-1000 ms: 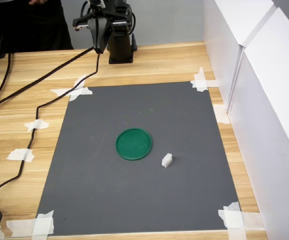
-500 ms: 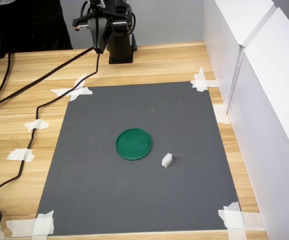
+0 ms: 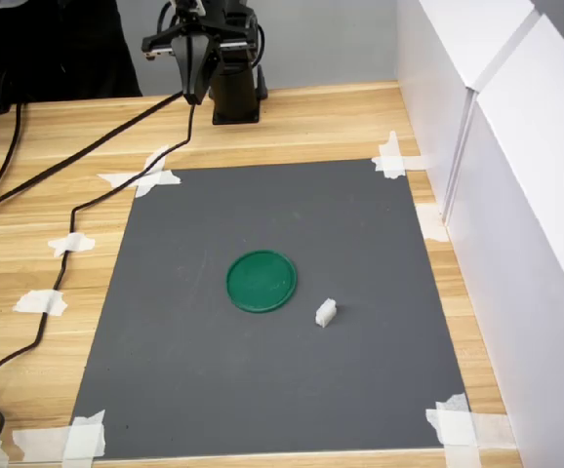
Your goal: Grasp a white terminal and put it on the green lid.
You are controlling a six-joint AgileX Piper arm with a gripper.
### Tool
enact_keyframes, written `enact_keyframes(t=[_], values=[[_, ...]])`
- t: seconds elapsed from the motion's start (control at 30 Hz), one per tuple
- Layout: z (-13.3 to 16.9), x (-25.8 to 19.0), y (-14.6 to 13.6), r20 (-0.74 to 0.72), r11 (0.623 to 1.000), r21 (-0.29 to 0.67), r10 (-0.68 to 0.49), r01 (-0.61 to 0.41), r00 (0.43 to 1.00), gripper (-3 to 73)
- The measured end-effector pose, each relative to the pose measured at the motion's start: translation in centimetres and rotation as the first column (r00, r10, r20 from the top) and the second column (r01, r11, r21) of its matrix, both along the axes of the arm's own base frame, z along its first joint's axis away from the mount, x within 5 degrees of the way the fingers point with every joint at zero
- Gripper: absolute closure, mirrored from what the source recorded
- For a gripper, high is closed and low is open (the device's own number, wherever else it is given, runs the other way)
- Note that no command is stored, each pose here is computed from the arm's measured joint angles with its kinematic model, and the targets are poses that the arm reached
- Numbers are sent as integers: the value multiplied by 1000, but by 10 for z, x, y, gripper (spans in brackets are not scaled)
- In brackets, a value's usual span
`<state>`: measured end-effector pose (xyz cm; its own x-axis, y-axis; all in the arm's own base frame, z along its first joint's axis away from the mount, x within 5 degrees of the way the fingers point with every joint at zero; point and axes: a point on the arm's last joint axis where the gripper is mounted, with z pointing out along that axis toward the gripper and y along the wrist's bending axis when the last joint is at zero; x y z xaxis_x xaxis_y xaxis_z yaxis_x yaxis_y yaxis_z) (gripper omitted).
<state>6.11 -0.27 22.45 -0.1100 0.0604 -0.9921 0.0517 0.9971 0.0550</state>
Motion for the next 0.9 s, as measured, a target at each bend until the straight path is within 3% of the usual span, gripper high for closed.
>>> enact_keyframes(t=[0.63,0.9], values=[[9,1,0,-13,1000,1,1,0,1000,711],[17,-3,0,-117,1000,6,4,-3,993,711]])
